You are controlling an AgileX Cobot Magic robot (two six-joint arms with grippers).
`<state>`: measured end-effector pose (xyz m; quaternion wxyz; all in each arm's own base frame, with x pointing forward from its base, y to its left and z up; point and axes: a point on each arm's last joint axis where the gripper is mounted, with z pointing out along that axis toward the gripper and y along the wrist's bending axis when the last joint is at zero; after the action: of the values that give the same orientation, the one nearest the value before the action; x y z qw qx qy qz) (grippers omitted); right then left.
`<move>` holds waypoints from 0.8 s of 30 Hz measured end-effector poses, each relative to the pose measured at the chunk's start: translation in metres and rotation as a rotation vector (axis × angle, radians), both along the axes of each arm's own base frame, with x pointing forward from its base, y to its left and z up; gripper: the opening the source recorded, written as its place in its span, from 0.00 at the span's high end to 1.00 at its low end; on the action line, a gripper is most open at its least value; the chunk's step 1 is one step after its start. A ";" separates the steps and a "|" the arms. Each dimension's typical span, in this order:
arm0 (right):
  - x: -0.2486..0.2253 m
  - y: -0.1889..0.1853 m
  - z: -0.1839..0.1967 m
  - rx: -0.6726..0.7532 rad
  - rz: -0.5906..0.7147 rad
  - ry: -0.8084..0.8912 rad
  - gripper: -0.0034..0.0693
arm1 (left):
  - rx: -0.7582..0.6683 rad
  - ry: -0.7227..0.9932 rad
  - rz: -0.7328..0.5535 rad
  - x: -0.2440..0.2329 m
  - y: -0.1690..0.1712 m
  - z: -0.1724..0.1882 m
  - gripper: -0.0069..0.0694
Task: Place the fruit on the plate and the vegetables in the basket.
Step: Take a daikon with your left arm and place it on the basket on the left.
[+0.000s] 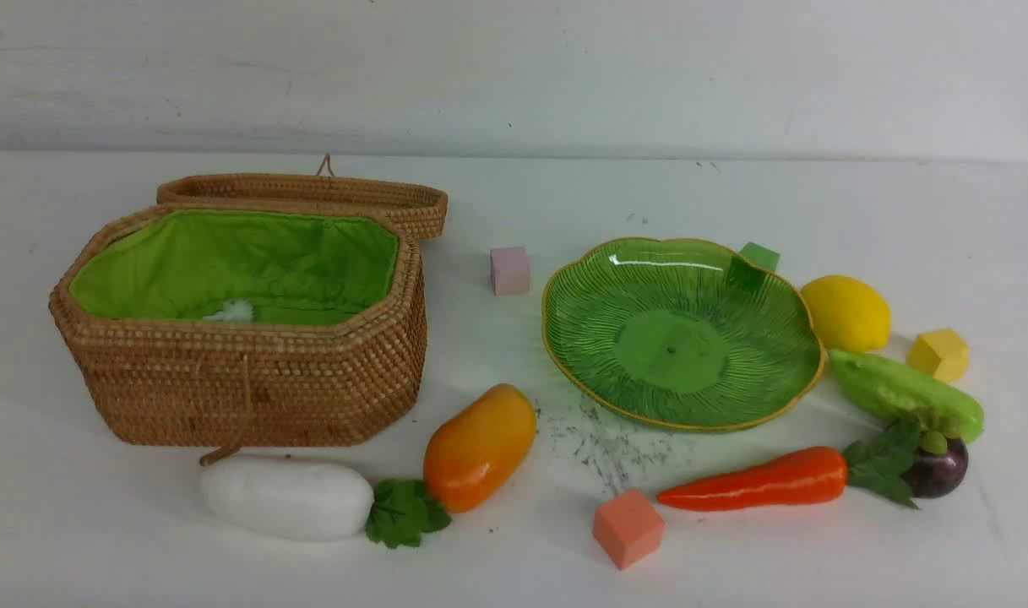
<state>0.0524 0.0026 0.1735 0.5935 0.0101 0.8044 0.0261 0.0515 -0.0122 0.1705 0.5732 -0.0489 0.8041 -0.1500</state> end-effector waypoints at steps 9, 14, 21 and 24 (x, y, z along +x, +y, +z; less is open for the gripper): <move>0.000 0.000 0.000 0.000 0.000 0.000 0.62 | 0.000 0.000 0.000 0.000 0.000 0.000 0.60; 0.000 0.000 0.000 0.000 0.000 0.000 0.62 | 0.000 0.000 0.000 0.000 0.000 0.000 0.60; 0.000 0.000 0.000 0.000 0.000 0.000 0.62 | 0.000 0.000 0.000 0.000 0.000 0.000 0.60; 0.000 0.000 0.000 0.000 0.000 0.000 0.62 | -0.002 -0.012 0.002 0.000 0.000 0.001 0.60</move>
<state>0.0524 0.0026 0.1735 0.5935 0.0101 0.8044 0.0261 0.0519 -0.0121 0.1716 0.5783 -0.0493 0.8003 -0.1505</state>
